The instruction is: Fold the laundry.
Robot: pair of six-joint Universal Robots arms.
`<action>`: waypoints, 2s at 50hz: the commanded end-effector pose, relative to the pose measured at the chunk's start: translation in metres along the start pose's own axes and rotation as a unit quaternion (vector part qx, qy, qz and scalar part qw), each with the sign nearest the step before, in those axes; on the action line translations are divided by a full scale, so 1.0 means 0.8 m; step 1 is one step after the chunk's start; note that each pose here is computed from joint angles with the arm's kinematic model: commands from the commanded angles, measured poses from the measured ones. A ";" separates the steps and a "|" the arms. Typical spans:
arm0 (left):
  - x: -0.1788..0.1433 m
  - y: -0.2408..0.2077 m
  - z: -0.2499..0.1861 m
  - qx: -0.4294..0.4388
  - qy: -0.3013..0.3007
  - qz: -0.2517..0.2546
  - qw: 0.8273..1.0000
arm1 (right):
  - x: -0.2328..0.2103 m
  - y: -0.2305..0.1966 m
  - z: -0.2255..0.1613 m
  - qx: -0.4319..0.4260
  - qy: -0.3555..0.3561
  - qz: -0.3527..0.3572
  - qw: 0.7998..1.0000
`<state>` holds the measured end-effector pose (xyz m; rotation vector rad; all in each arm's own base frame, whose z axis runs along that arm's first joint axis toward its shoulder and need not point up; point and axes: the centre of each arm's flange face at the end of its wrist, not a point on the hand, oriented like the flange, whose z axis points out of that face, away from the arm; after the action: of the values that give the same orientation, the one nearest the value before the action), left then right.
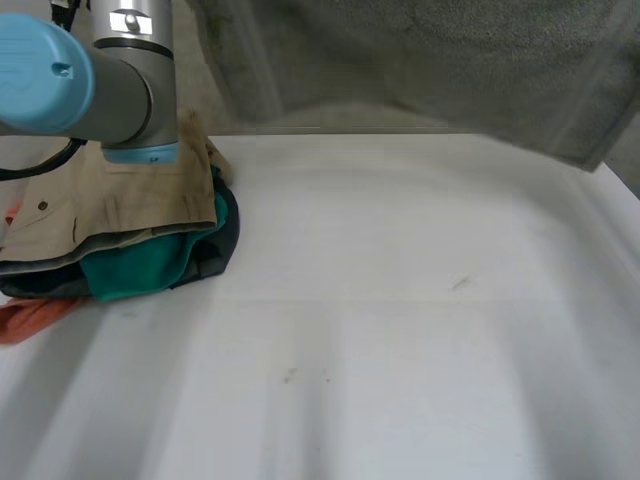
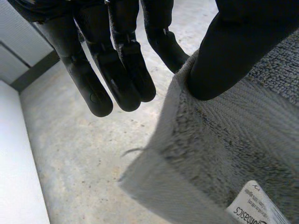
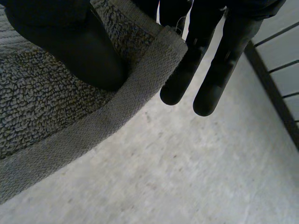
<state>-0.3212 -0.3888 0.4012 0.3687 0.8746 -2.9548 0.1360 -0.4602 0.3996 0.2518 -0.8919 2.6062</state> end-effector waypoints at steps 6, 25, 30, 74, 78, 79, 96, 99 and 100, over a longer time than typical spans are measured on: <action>0.038 0.035 -0.119 -0.141 0.128 -0.023 0.981 | -0.044 0.065 -0.101 -0.167 -0.143 0.016 0.975; 0.023 0.014 -0.342 -0.511 0.282 0.011 0.812 | -0.015 0.078 -0.282 -0.463 -0.400 -0.096 0.785; 0.004 -0.044 -0.371 -0.572 0.340 0.019 0.746 | 0.033 0.042 -0.320 -0.530 -0.487 -0.145 0.679; 0.140 0.123 -0.277 -0.311 0.277 0.101 0.903 | -0.080 0.152 -0.244 -0.378 -0.273 -0.149 0.872; 0.127 0.095 -0.268 -0.312 0.273 0.085 0.906 | -0.056 0.121 -0.245 -0.409 -0.284 -0.110 0.860; 0.124 0.090 -0.268 -0.314 0.273 0.083 0.906 | -0.051 0.114 -0.246 -0.413 -0.290 -0.102 0.857; 0.094 0.047 -0.307 -0.379 0.268 0.002 0.886 | 0.002 0.137 -0.320 -0.511 -0.347 -0.026 0.786; 0.093 0.047 -0.307 -0.378 0.267 0.001 0.886 | 0.001 0.149 -0.322 -0.510 -0.342 -0.033 0.789; 0.093 0.046 -0.306 -0.378 0.267 0.001 0.887 | 0.002 0.155 -0.322 -0.509 -0.337 -0.041 0.791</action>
<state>-0.3367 -0.2852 0.1639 1.1203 1.9428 -2.2303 0.0778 -0.3774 0.1441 0.8944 -2.3310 1.5507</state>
